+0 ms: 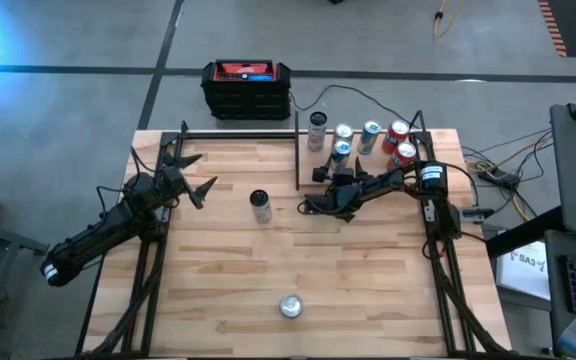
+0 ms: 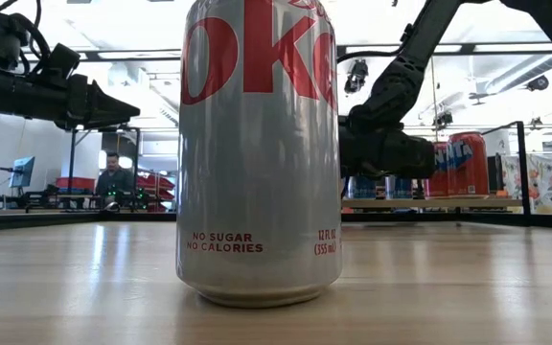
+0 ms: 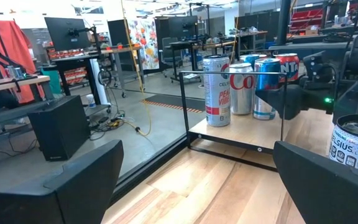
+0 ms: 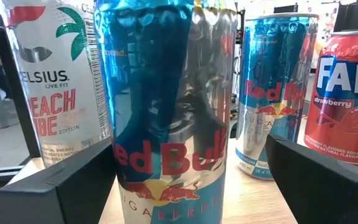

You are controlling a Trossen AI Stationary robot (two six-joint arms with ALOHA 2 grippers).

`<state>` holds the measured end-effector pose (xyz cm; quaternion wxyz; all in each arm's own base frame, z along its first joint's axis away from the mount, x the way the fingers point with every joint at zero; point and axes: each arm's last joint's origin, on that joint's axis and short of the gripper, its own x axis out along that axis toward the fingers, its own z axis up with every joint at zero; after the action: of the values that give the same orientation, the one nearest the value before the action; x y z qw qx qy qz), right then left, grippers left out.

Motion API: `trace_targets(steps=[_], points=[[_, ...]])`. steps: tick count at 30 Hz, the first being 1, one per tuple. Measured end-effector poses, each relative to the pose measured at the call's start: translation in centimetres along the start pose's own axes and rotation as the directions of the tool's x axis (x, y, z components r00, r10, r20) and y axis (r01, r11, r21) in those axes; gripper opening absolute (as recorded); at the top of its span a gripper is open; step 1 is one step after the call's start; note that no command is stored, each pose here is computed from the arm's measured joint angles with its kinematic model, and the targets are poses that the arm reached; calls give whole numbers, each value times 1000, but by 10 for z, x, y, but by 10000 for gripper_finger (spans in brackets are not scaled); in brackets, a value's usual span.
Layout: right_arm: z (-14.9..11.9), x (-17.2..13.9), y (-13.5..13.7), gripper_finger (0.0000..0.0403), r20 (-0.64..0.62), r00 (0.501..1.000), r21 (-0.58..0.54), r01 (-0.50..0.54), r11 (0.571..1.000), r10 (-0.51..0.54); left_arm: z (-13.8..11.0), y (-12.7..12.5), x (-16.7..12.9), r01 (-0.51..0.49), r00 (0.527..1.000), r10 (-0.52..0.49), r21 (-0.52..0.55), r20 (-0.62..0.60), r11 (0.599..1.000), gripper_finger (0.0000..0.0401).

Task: Place canned beverage on shelf
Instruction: Put the blue soda can on the shelf aligned with the other blue soda can

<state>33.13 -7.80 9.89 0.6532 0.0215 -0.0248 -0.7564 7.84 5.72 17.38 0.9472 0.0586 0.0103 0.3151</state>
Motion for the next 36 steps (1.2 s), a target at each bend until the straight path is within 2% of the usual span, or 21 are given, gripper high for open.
trace_targets(steps=[9,13,20,36], points=[[4,3,6,382,-11,1000,-44,7,999,-7,0,0,0,0,1000,0,0,0,1000,398],[6,8,10,381,-57,998,-48,7,999,-10,0,0,0,0,1000,0,0,0,1000,398],[6,9,11,367,-58,998,-46,12,999,-15,0,0,0,0,1000,0,0,0,1000,398],[6,9,10,238,-57,998,-47,11,999,-14,0,0,0,0,1000,0,0,0,1000,398]])
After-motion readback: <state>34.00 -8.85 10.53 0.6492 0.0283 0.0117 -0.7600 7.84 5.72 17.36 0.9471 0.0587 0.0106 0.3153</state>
